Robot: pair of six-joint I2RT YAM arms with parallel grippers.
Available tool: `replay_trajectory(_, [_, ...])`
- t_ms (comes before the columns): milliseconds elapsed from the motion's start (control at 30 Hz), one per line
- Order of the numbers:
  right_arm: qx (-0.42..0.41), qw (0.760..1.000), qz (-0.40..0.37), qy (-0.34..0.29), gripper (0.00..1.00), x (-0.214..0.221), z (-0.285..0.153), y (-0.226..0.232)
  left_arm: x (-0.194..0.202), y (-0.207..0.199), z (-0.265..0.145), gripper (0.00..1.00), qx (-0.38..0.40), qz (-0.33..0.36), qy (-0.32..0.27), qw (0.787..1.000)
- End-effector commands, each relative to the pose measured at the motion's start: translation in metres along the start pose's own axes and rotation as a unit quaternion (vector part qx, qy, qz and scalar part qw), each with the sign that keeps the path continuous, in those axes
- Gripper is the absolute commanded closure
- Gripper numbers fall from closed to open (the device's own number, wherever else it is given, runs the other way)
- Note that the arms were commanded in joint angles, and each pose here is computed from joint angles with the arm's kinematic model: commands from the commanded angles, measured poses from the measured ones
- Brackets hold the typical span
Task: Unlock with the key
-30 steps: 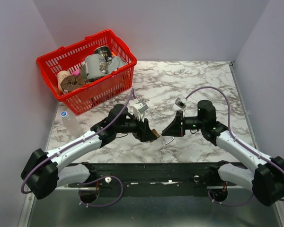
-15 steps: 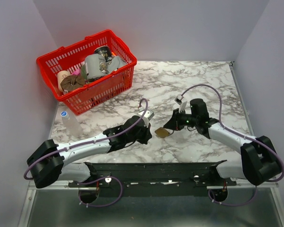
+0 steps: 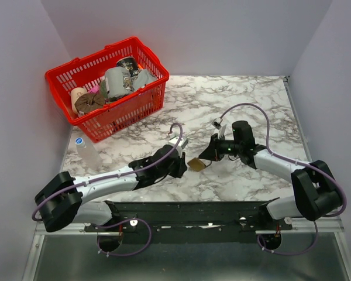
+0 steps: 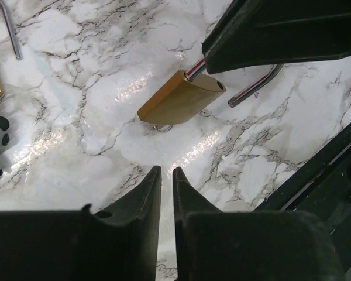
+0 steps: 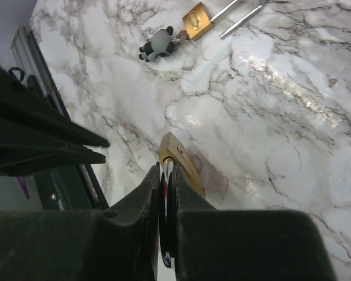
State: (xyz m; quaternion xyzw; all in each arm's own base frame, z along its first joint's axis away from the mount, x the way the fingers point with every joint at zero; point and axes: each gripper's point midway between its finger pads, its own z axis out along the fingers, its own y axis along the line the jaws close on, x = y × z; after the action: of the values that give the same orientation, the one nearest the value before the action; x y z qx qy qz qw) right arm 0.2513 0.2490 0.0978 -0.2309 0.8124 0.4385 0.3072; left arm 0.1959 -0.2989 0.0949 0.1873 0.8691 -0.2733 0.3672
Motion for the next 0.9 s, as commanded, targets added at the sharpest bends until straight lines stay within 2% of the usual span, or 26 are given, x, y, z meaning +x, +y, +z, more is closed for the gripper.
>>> replay_trajectory(0, [-0.098, 0.992, -0.075, -0.023, 0.97, -0.022, -0.004, 0.042, -0.020, 0.018, -0.014, 0.56, -0.019, -0.023, -0.043, 0.999])
replay_trajectory(33, [-0.106, 0.991, -0.083, -0.025, 0.97, -0.025, -0.005, 0.046, -0.020, 0.015, -0.018, 0.47, 0.002, -0.026, -0.041, 0.999])
replay_trajectory(67, [-0.122, 0.988, -0.091, -0.022, 0.97, -0.025, -0.007, 0.055, -0.027, 0.012, -0.025, 0.30, 0.021, -0.025, -0.057, 0.998])
replay_trajectory(133, [-0.136, 0.986, -0.098, -0.016, 0.97, -0.025, -0.010, 0.063, -0.039, 0.011, -0.031, 0.17, 0.060, -0.030, -0.080, 0.994])
replay_trajectory(167, [-0.157, 0.982, -0.105, -0.013, 0.97, -0.027, -0.013, 0.072, -0.040, -0.004, -0.039, 0.12, 0.116, -0.022, -0.075, 0.990])
replay_trajectory(267, [-0.204, 0.972, -0.114, -0.003, 0.98, -0.028, -0.025, 0.094, -0.049, -0.024, -0.056, 0.08, 0.201, -0.009, -0.078, 0.976])
replay_trajectory(333, [-0.218, 0.969, -0.120, 0.001, 0.98, -0.029, -0.033, 0.105, -0.056, -0.028, -0.064, 0.07, 0.230, -0.003, -0.088, 0.969])
replay_trajectory(500, [-0.254, 0.957, -0.137, -0.001, 0.98, -0.033, -0.052, 0.130, -0.054, -0.063, -0.084, 0.01, 0.344, 0.000, -0.058, 0.937])
replay_trajectory(767, [-0.297, 0.942, -0.155, -0.003, 0.98, -0.032, -0.074, 0.157, -0.054, -0.075, -0.094, 0.01, 0.382, -0.004, -0.046, 0.923])
replay_trajectory(867, [-0.315, 0.936, -0.158, 0.000, 0.98, -0.030, -0.080, 0.166, -0.051, -0.083, -0.099, 0.01, 0.413, -0.015, -0.032, 0.910])
